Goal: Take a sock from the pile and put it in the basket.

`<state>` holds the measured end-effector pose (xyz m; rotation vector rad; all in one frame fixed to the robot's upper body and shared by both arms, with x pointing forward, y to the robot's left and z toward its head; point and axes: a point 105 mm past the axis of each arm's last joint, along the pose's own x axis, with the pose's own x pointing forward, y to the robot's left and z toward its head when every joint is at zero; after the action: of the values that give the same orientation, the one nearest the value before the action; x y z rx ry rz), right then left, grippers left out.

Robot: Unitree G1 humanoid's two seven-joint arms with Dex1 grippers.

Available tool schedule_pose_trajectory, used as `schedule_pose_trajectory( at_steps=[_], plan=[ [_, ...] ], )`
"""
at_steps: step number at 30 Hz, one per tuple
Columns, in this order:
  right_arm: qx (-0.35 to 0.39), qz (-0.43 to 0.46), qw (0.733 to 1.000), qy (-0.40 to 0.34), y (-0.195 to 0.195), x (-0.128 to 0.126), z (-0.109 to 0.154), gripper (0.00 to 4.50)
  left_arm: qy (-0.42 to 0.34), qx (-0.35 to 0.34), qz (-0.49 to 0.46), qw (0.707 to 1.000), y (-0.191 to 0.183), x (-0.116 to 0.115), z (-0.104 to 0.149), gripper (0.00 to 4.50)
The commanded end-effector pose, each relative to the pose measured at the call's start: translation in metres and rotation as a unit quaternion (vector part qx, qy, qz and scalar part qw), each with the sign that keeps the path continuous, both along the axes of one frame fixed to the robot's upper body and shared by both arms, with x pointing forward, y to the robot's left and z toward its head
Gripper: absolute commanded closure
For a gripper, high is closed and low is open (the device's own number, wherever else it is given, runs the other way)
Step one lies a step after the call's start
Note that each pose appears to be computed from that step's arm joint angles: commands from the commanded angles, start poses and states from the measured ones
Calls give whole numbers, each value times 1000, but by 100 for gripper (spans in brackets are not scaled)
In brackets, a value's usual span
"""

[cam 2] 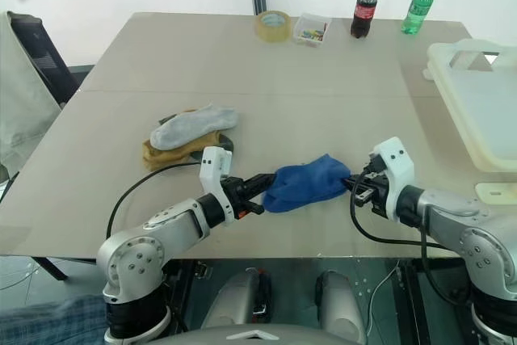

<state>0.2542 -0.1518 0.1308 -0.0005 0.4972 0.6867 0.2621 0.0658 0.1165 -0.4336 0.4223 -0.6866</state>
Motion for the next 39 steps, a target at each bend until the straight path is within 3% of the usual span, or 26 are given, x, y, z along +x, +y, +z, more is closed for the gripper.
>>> schedule_pose_trajectory(
  at_steps=[1,8,20,39],
  plan=[
    [-2,-7,1000,-16,-3,0,6,450,-23,-6,0,1000,-3,-5,11,448],
    [3,-18,1000,-15,-4,6,4,450,-49,-48,-11,998,-2,-14,26,448],
    [3,-20,1000,-22,-3,16,5,450,-66,-52,-7,996,6,-16,31,448],
    [-16,-19,1000,1,-3,14,-8,450,-11,-42,-21,999,-1,-22,10,448]
  ],
)
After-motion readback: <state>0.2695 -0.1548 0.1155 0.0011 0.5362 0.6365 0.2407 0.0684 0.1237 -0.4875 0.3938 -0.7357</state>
